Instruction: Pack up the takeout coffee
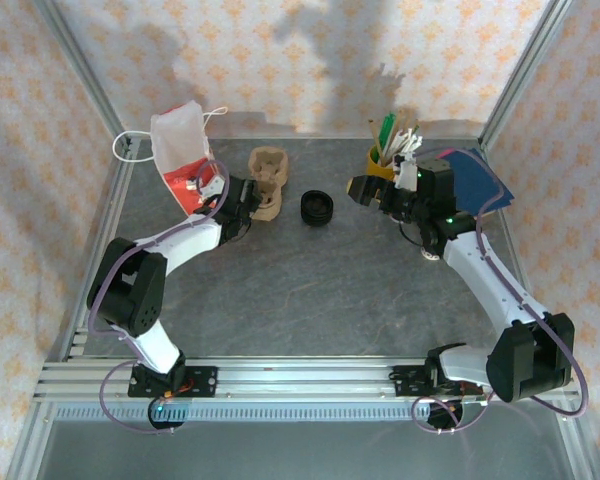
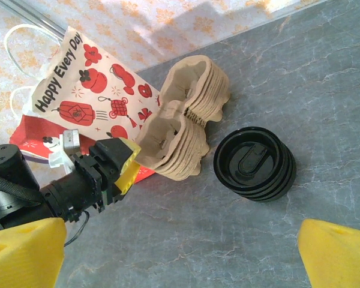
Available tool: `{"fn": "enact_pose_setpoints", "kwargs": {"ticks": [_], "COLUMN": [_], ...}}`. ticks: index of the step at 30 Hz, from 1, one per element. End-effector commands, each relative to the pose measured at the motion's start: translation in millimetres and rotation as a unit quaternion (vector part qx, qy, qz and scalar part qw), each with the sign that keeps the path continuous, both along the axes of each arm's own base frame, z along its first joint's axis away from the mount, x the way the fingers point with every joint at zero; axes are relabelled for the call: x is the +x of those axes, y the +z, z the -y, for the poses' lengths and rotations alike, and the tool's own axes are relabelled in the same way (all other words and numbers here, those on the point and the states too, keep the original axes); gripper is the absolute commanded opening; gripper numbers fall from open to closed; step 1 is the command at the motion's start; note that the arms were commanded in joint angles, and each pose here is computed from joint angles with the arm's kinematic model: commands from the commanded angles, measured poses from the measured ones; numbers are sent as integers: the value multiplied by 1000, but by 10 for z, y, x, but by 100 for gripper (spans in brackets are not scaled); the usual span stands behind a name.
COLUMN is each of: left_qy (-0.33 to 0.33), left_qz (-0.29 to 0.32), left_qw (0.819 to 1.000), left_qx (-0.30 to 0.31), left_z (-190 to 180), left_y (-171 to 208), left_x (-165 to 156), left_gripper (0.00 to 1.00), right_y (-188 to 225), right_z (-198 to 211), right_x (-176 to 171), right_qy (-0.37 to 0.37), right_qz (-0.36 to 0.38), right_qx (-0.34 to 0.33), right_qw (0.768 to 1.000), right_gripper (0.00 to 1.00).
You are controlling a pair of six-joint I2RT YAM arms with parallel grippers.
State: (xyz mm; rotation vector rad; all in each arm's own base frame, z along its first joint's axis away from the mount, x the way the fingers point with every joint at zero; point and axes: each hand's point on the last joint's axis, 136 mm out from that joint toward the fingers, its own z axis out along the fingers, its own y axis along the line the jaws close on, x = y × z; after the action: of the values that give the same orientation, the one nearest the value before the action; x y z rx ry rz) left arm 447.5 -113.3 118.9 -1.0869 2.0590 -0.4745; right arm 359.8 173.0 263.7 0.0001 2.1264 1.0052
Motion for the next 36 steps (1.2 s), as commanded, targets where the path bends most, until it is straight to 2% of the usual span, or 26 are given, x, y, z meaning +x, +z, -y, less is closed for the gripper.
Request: {"fn": "enact_pose_setpoints", "kwargs": {"ticks": [1,5,18,32,36], "left_qy": [-1,-4,-13,-15,-20], "left_qz": [15,18,36,86,107], "left_qw": [1000,1000,999,995,993], "left_qx": [-5,-6,-23,-42,-51], "left_z": [14,21,72,55,74], "left_y": [87,96,110,409,561], "left_x": [103,125,182,203,201], "left_gripper": [43,37,31,4,0], "right_y": [124,114,90,125,152], "right_z": [-4,-2,23,45,48], "right_x": [46,38,16,-8,-12], "right_qy": [-3,-3,-9,-14,-15], "right_qz": [18,17,14,17,21], "right_qx": [-5,-5,-7,-7,-6], "right_qw": [1000,1000,1000,1000,1000], "right_gripper": [98,98,98,98,98]}}
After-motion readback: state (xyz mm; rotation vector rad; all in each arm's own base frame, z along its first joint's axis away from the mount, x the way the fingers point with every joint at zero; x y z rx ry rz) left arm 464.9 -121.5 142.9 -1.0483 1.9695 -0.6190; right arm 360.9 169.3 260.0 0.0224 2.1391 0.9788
